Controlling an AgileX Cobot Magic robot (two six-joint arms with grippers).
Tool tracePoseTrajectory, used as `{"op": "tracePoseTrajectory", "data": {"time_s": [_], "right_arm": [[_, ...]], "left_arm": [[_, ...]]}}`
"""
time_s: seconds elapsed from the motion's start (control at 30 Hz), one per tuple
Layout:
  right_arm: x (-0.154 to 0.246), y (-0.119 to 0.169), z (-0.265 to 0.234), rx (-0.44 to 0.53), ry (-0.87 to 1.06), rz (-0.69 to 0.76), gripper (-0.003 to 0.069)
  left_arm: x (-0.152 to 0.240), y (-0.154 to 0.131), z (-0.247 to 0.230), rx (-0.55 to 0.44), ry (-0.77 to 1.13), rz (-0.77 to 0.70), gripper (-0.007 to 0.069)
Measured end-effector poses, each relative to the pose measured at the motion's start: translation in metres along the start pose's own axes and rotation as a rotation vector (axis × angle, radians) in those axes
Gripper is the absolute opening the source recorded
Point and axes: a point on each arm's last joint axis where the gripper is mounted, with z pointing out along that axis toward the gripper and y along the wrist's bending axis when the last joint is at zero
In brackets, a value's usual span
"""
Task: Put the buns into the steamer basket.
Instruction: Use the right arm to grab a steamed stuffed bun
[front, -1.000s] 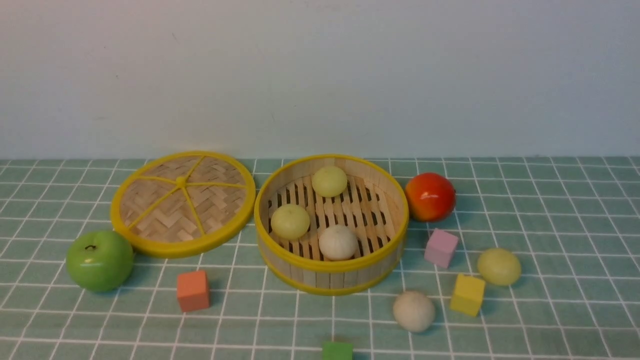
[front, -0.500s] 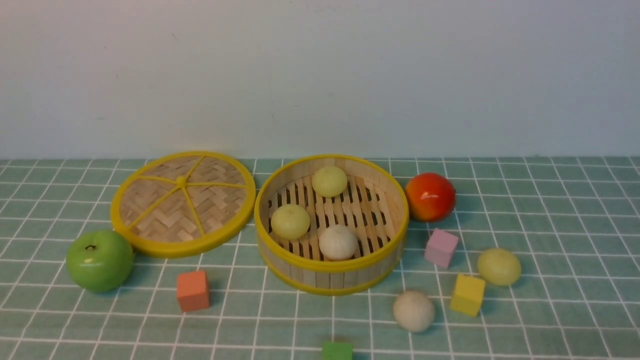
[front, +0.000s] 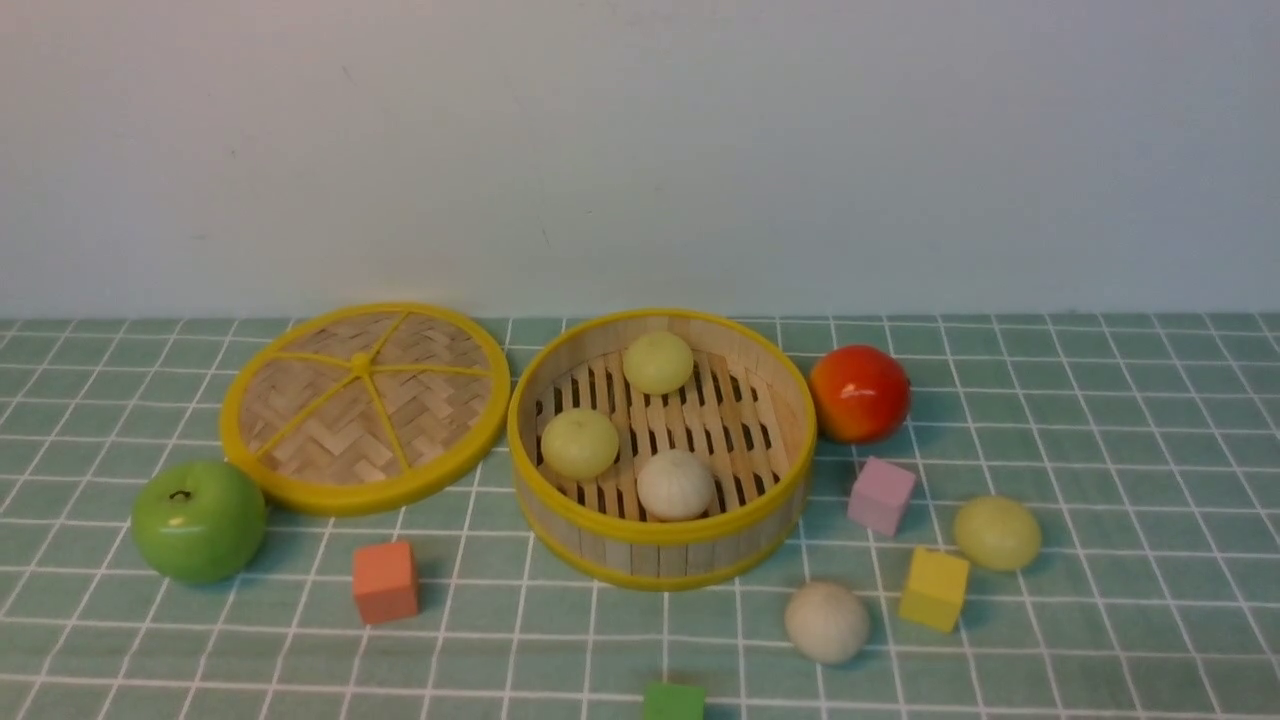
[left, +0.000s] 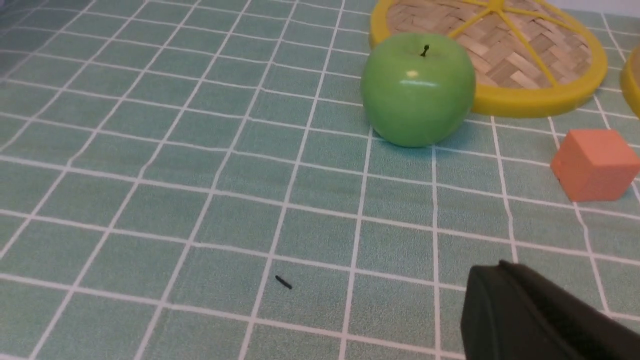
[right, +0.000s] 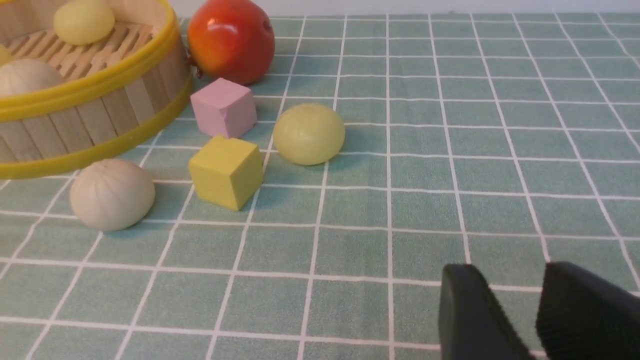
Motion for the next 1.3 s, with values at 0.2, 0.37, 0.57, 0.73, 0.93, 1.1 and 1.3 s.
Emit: {"op": "tracePoseTrajectory", "data": {"time_s": [0.2, 0.37, 0.57, 0.73, 0.93, 1.1, 1.3], "right_arm": [[0.0, 0.0, 0.0, 0.0, 0.0, 0.0, 0.024], [0.0, 0.0, 0.0, 0.0, 0.0, 0.0, 0.024], [0.0, 0.0, 0.0, 0.0, 0.0, 0.0, 0.024], [-0.001, 0.0, 0.0, -0.002, -0.012, 0.005, 0.024], [-0.013, 0.002, 0.0, -0.041, -0.173, 0.127, 0.024], [-0.022, 0.003, -0.002, -0.076, -0.262, 0.315, 0.024], [-0.029, 0.002, -0.004, -0.123, -0.335, 0.566, 0.024]], "left_arm": [[0.0, -0.004, 0.0, 0.066, 0.006, 0.026, 0.0], [0.0, -0.004, 0.0, 0.077, 0.007, 0.03, 0.0004], [0.0, -0.004, 0.0, 0.079, 0.007, 0.033, 0.0008], [0.0, -0.004, 0.0, 0.079, 0.007, 0.033, 0.0015], [0.0, -0.004, 0.0, 0.079, 0.007, 0.033, 0.0018], [0.0, -0.004, 0.0, 0.079, 0.007, 0.033, 0.0021], [0.0, -0.004, 0.0, 0.079, 0.007, 0.033, 0.0025]]}}
